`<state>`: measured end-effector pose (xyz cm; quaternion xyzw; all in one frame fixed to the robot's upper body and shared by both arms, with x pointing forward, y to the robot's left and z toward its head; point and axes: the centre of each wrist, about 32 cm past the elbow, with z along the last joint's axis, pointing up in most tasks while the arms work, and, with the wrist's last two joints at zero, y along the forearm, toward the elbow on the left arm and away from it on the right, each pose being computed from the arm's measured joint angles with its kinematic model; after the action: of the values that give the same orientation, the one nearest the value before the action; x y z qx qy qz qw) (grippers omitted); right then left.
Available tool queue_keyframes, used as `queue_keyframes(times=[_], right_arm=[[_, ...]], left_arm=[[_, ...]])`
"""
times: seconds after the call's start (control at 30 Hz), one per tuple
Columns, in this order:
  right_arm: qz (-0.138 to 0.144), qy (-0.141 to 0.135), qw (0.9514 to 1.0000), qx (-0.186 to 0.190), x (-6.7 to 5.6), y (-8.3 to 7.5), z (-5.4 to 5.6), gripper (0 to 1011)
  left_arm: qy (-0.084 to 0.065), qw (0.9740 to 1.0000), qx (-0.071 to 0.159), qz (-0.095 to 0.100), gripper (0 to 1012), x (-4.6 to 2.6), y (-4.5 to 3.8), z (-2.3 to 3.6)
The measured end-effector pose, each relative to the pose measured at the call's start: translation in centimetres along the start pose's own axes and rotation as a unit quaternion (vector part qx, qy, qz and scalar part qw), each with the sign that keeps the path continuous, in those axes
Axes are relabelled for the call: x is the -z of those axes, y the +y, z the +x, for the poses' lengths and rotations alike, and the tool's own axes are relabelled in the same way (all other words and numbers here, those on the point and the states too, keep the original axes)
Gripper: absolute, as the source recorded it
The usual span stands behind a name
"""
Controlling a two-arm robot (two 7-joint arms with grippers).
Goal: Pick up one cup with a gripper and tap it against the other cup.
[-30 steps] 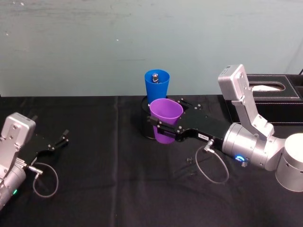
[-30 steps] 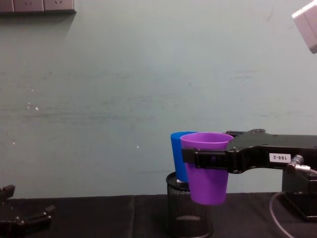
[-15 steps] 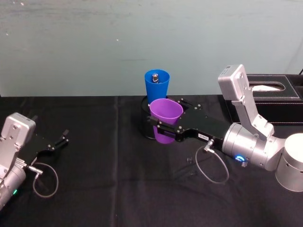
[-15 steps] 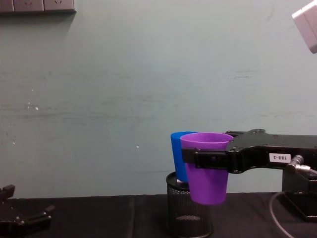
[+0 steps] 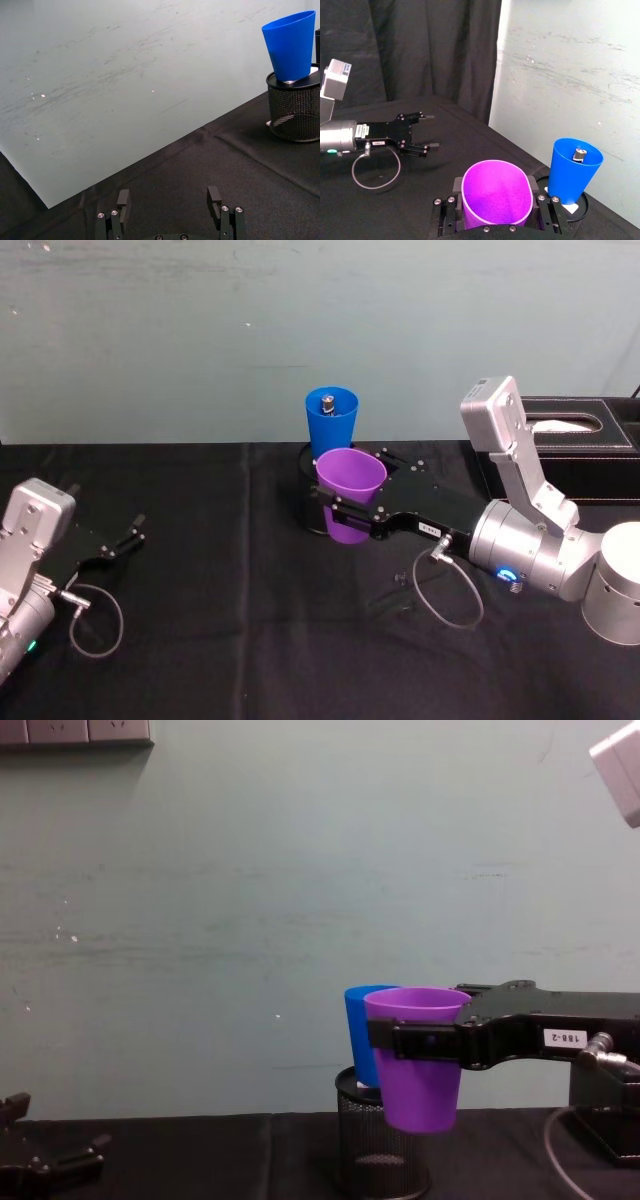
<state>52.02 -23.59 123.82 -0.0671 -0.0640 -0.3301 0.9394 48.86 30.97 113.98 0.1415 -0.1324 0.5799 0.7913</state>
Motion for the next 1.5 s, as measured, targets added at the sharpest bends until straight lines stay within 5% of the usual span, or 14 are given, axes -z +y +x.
queue_keyframes(times=[0.43,1.0,1.5], right_arm=[[-0.007,0.009,0.9999,0.009,0.2,0.9,0.1,733],[-0.006,0.003,0.9987,0.051,0.3,4.7,2.0,732],[-0.007,0.001,0.9976,0.07,0.0,6.1,3.2,732]], left_arm=[[0.0,1.0,0.0,0.0,1000,0.0,0.0,0.0],[0.0,1.0,0.0,0.0,1000,0.0,0.0,0.0],[0.0,1.0,0.0,0.0,1000,0.0,0.0,0.0]])
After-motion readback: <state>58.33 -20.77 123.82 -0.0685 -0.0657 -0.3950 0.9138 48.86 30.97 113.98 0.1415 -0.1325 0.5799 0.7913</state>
